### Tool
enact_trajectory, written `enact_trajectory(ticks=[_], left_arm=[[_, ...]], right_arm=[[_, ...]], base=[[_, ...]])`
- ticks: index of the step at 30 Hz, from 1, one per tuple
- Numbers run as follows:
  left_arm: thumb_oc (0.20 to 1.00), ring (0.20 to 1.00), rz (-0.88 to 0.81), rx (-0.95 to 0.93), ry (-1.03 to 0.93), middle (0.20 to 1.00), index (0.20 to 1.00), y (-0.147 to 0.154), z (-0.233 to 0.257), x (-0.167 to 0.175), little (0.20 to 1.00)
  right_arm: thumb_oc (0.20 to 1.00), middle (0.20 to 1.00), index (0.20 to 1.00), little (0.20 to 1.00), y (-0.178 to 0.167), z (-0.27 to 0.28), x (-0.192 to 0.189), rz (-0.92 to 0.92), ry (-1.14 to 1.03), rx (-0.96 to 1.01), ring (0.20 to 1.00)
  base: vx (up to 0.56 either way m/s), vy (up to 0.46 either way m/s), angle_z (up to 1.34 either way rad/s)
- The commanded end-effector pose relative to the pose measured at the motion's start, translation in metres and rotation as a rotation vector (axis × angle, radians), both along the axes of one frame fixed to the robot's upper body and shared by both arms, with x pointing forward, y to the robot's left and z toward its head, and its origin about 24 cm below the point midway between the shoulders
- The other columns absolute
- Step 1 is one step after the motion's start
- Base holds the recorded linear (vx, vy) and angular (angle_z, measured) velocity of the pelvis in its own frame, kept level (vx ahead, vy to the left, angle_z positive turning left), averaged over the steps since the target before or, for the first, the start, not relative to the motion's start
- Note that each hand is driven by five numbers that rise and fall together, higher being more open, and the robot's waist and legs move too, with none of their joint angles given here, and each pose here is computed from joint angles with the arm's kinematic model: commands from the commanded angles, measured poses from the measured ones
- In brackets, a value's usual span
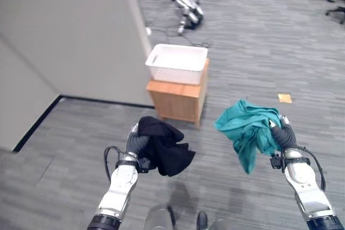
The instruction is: Pick up bed clothes into laundry basket.
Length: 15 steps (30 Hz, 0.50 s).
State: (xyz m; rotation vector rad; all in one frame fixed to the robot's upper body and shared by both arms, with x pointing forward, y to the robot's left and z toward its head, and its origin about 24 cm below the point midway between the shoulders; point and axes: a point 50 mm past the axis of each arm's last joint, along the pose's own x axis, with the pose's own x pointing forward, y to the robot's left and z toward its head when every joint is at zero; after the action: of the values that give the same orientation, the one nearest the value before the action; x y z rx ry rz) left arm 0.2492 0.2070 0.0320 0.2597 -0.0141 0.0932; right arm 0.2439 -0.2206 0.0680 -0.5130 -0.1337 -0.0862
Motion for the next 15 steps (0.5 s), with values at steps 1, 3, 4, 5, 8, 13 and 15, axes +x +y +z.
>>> enact_trajectory(ticks=[1, 3, 4, 5, 8, 13, 15], left_arm=[[0.2, 0.2, -0.028, -0.015, -0.211, 0.2, 0.2, -0.008, 0.039, 0.01, 0.2], [0.2, 0.2, -0.03, -0.015, -0.186, 0.2, 0.2, -0.009, 0.034, 0.008, 0.2], [0.2, 0.2, -0.029, -0.015, -0.185, 0.2, 0.2, -0.009, 0.034, 0.008, 0.2], [0.2, 0.2, -0.031, -0.016, -0.144, 0.2, 0.2, -0.009, 0.024, 0.003, 0.2], [0.2, 0.2, -0.02, -0.024, -0.08, 0.2, 0.2, -0.009, 0.011, -0.001, 0.2], [0.2, 0.2, 0.004, -0.009, -0.062, 0.2, 0.2, -0.002, 0.007, -0.002, 0.2], [0.2, 0.2, -0.001, -0.009, -0.063, 0.2, 0.2, -0.002, 0.008, -0.003, 0.2]], right_arm=[[0.2, 0.2, 0.2, 0.2, 0.01, 0.057, 0.006, 0.088, -0.271, -0.056, 0.2], [0.2, 0.2, 0.2, 0.2, 0.017, 0.066, 0.004, 0.132, -0.313, -0.076, 0.2], [0.2, 0.2, 0.2, 0.2, 0.018, 0.065, 0.004, 0.133, -0.312, -0.077, 0.2], [0.2, 0.2, 0.2, 0.2, 0.029, 0.066, 0.002, 0.188, -0.318, -0.116, 0.2], [0.2, 0.2, 0.2, 0.2, 0.063, 0.074, 0.005, 0.328, -0.36, -0.192, 0.2], [0.2, 0.2, 0.2, 0.2, 0.099, 0.096, 0.008, 0.449, -0.474, -0.241, 0.2], [0.2, 0.2, 0.2, 0.2, 0.109, 0.103, 0.01, 0.475, -0.51, -0.248, 0.2]], base=[[0.51, 0.096, -0.38], [0.34, 0.081, -0.24], [0.4, 0.103, 0.0], [0.47, 0.149, 0.05], [0.41, 0.121, 0.35], [0.26, -0.009, 0.98], [0.24, -0.075, 1.41]])
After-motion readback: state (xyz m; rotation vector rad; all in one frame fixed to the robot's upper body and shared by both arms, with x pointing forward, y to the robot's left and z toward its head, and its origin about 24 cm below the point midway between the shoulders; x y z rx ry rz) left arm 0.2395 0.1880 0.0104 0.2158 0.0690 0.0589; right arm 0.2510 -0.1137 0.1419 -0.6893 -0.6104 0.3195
